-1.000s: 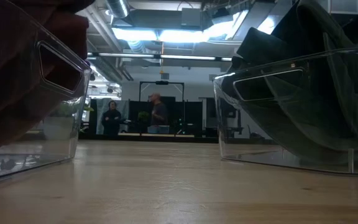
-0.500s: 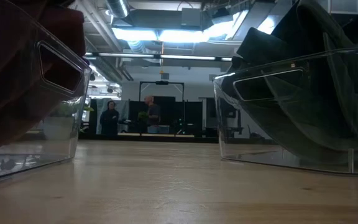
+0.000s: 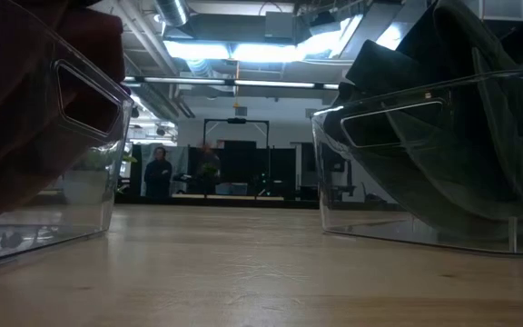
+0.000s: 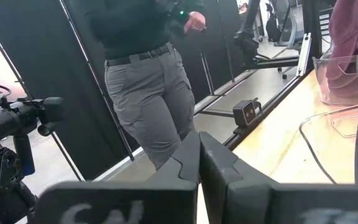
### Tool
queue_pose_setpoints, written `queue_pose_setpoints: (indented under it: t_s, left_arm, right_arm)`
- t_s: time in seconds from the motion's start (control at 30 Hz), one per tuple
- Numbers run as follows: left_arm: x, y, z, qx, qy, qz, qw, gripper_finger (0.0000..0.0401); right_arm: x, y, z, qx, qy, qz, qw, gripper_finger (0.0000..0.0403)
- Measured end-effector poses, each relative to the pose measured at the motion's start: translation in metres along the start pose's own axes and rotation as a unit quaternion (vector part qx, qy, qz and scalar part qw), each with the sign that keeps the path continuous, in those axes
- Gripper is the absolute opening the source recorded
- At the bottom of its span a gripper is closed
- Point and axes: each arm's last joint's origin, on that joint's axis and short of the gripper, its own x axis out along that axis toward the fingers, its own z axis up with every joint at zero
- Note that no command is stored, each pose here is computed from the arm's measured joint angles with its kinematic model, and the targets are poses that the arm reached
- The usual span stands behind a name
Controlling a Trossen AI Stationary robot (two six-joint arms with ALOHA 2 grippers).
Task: Pick & Place hat
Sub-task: Put the red cap into the left transparent bin
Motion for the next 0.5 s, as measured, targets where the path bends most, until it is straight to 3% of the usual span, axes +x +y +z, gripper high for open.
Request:
queue_pose_setpoints:
  t_s: [0.33,0.5]
  left_arm:
    - [0.027,0.016,-0.011,0.019,0.082,0.054,0.995,0.0042]
    - [0.038,0.027,-0.026,0.002,0.112,0.073,0.991,0.0004]
  right_arm:
    - [0.0,0.0,0.0,0.0,0.0,0.0,1.0,0.0006]
    - [0.0,0.0,0.0,0.0,0.0,0.0,1.0,0.0006]
